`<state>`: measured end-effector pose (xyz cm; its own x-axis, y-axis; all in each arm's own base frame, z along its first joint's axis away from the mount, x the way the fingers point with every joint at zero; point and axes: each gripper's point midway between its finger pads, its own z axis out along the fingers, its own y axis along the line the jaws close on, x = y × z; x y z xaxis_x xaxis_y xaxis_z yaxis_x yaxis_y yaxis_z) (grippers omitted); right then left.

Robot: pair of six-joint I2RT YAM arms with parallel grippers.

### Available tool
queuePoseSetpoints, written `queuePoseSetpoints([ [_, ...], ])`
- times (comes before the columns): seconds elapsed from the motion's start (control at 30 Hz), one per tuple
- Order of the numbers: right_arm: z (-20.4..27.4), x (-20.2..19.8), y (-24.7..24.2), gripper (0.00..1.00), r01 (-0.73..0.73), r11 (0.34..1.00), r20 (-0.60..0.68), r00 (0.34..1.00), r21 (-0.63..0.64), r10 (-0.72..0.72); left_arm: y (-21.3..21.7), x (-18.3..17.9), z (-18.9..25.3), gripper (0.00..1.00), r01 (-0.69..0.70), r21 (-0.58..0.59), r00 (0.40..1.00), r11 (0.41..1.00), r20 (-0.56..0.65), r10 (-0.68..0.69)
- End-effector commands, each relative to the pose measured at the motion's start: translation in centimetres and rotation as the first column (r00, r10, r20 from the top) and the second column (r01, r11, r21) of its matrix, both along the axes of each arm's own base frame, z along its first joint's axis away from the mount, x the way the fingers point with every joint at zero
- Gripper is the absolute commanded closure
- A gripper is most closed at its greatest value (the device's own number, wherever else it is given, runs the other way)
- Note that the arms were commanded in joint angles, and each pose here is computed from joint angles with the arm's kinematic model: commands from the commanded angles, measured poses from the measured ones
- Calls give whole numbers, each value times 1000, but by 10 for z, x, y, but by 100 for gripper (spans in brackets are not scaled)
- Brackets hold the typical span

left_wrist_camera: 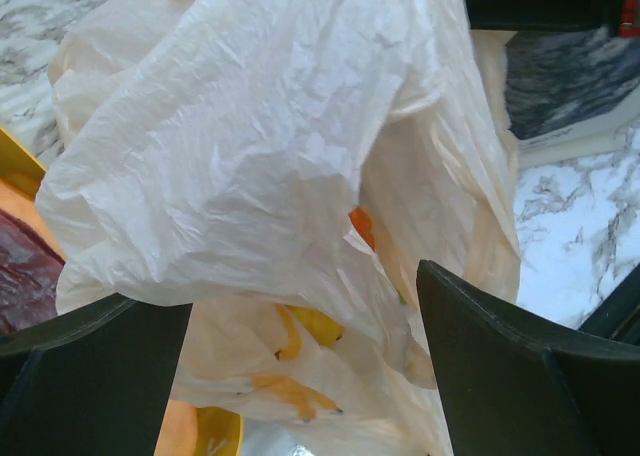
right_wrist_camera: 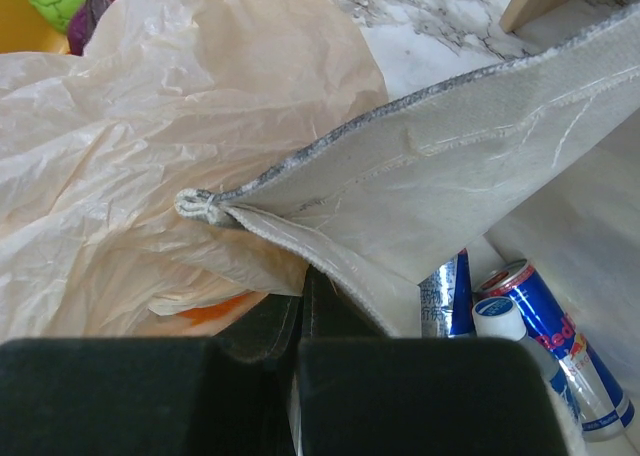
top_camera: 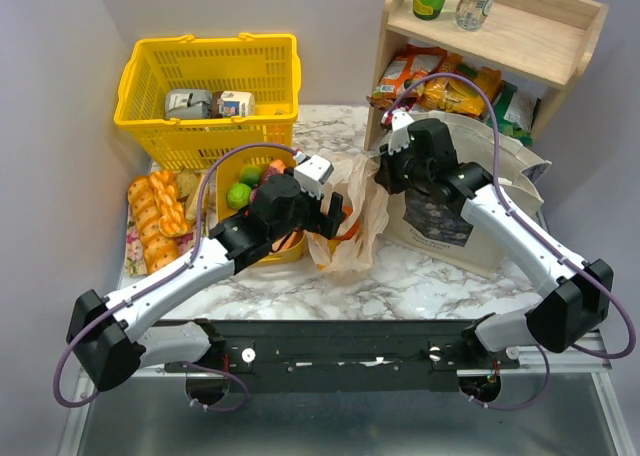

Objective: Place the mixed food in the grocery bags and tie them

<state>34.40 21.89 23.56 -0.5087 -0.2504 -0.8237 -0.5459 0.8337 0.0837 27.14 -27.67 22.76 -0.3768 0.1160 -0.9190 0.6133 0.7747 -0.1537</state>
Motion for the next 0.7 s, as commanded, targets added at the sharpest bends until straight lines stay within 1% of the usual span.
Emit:
queuePoseSetpoints([
  [0.0, 14, 7, 0, 93, 4, 1000, 26, 1000, 8, -4, 1, -29, 28, 1, 153, 30, 988, 988, 24, -153],
  [0.1, 16, 6, 5, 93, -28, 1000, 28, 999, 14, 27, 9, -32, 51, 1, 153, 28, 985, 988, 78, -155],
  [0.13, 22, 7, 6, 93, -31, 999, 38, 999, 18, 30, 14, -31, 60, 1, 144, 46, 983, 988, 109, -148],
  [0.23, 26, 12, 9, 93, -35, 999, 39, 999, 17, 34, 22, -33, 89, 1, 131, 30, 975, 991, 176, -134],
  [0.33, 24, 16, 12, 93, -40, 999, 27, 999, 14, 40, 16, -46, 112, 1, 208, -18, 958, 978, 206, -200],
  [0.37, 29, 18, 15, 93, -46, 999, 36, 998, 21, 45, 8, -56, 116, 1, 278, -36, 943, 960, 200, -266],
  [0.43, 27, 20, 20, 93, -63, 998, 20, 998, 25, 62, -3, -66, 116, 1, 354, -36, 924, 935, 165, -344],
  [0.47, 31, 22, 23, 93, -68, 997, 22, 997, 32, 68, -12, -65, 105, 1, 383, -23, 918, 923, 116, -378],
  [0.5, 33, 23, 26, 93, -77, 996, 23, 997, 36, 76, -19, -73, 102, 1, 431, -31, 901, 902, 81, -427],
  [0.6, 35, 26, 34, 93, -103, 993, 12, 995, 53, 103, -29, -76, 89, 1, 477, -28, 879, 878, 8, -477],
  [0.67, 33, 30, 37, 93, -107, 993, 3, 994, 51, 107, -33, -79, 85, 1, 504, -37, 864, 863, 5, -504],
])
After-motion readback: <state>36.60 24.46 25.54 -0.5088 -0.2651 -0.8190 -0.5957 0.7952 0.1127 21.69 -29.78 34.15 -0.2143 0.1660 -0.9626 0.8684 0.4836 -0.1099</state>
